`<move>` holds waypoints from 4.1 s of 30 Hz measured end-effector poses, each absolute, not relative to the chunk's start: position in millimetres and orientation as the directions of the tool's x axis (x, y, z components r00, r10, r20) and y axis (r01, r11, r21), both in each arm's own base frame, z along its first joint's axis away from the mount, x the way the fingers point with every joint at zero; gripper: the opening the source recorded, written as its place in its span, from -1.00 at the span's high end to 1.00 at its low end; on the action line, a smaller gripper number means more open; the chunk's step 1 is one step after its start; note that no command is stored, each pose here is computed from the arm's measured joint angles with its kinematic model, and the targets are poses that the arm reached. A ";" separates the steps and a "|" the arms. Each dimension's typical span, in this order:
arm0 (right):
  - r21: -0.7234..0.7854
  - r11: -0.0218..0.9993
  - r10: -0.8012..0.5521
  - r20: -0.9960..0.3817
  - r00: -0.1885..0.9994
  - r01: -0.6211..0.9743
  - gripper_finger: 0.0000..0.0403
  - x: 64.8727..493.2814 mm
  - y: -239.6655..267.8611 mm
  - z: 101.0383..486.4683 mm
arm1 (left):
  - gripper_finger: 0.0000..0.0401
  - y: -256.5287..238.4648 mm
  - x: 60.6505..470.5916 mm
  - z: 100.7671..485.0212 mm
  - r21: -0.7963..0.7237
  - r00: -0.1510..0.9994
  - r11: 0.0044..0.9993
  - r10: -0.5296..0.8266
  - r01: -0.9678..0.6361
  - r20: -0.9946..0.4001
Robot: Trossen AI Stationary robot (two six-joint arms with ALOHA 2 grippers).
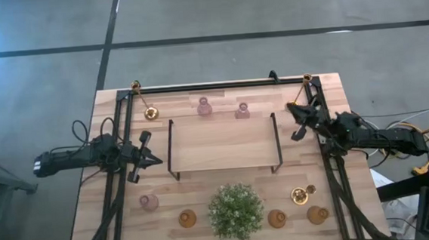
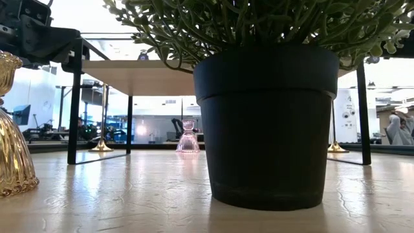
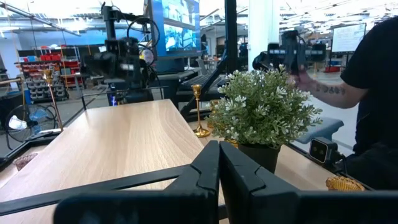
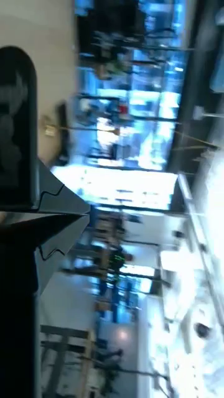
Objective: Pick & Place candle stick holders
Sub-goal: Put the top right pink vase on the shelf
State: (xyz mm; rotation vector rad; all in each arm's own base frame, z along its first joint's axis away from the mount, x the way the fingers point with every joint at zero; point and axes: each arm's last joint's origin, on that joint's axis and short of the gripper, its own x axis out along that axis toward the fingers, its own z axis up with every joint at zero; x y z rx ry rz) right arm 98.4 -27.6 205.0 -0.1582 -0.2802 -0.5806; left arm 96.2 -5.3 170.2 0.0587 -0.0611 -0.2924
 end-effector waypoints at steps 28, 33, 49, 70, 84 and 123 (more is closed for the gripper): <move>-0.200 0.861 -0.481 -0.619 0.620 0.468 0.14 217.5 -103.0 352.4 | 0.94 -5.3 96.1 170.3 0.066 0.956 0.956 -0.290 0.286 0.052; -0.072 0.914 -0.305 -0.773 0.557 0.400 0.11 238.3 -134.8 332.3 | 0.94 -5.3 96.1 170.3 0.066 0.956 0.956 -0.290 0.287 0.052; -0.042 0.948 -0.169 -0.905 0.389 0.315 0.25 290.7 -176.9 269.9 | 0.94 -5.3 96.1 170.3 0.066 0.956 0.956 -0.290 0.286 0.052; -0.042 0.925 -0.200 -0.899 0.390 0.376 0.28 298.8 -197.3 265.6 | 0.94 -5.3 96.2 170.2 0.066 0.956 0.956 -0.290 0.287 0.051; 0.058 0.913 -0.063 -0.958 0.280 0.405 0.32 303.3 -208.8 223.8 | 0.94 -5.3 96.1 170.3 0.066 0.956 0.956 -0.290 0.286 0.052; -0.078 0.936 -0.186 -0.938 0.293 0.343 0.89 299.7 -211.5 264.5 | 0.94 -5.3 96.1 170.3 0.066 0.956 0.956 -0.290 0.287 0.052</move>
